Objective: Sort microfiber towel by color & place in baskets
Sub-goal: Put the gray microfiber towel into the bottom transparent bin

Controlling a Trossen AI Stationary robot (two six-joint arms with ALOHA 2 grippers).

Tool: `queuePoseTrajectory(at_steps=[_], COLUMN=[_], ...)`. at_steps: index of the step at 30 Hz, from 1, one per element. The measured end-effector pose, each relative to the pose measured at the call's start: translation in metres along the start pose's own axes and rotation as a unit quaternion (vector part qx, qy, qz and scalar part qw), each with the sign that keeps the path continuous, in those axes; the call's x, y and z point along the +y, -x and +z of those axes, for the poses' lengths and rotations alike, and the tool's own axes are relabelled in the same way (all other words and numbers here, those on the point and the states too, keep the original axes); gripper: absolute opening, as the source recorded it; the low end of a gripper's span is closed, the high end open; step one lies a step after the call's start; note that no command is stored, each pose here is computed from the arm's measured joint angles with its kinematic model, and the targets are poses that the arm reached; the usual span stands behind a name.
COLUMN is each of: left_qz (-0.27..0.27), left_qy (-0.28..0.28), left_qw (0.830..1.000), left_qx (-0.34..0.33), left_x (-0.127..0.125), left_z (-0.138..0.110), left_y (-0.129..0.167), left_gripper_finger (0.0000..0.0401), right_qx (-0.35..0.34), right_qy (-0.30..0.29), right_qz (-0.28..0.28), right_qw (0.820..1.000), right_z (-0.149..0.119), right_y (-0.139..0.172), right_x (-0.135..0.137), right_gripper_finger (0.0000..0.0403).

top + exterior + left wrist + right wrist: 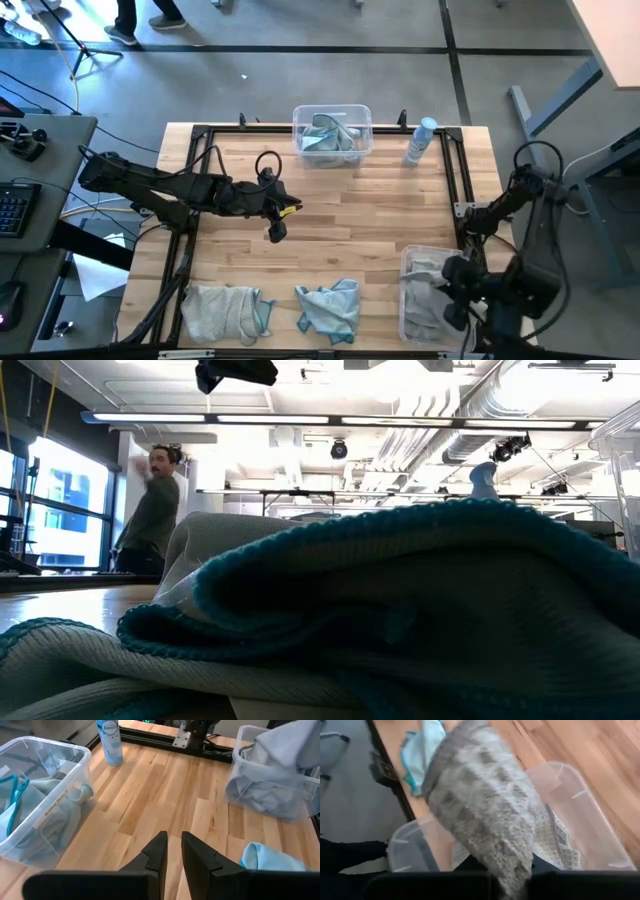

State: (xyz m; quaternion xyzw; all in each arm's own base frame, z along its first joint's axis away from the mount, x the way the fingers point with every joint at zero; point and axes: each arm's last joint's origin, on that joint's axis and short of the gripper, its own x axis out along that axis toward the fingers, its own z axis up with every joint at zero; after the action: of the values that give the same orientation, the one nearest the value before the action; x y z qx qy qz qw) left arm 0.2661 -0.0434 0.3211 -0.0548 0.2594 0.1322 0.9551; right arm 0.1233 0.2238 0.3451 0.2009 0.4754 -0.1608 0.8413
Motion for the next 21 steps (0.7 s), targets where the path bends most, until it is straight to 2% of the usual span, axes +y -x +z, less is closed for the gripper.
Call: queuePoseTrajectory(at_steps=[11, 21], left_qz=[-0.001, -0.001], left_qy=[-0.005, -0.004], left_qw=[1.0, 1.0], left_qx=[0.001, 0.0], left_x=[0.0, 0.0], left_z=[0.0, 0.0], left_y=[0.0, 0.0], left_gripper_finger=[0.0042, 0.0042], right_qx=[0.07, 0.167], right_qy=[-0.034, 0.008], right_qz=[0.014, 0.015], right_qw=[0.997, 0.986], right_z=[-0.03, -0.041], right_y=[-0.063, -0.126], right_x=[0.002, -0.017], right_gripper_finger=[0.0, 0.0])
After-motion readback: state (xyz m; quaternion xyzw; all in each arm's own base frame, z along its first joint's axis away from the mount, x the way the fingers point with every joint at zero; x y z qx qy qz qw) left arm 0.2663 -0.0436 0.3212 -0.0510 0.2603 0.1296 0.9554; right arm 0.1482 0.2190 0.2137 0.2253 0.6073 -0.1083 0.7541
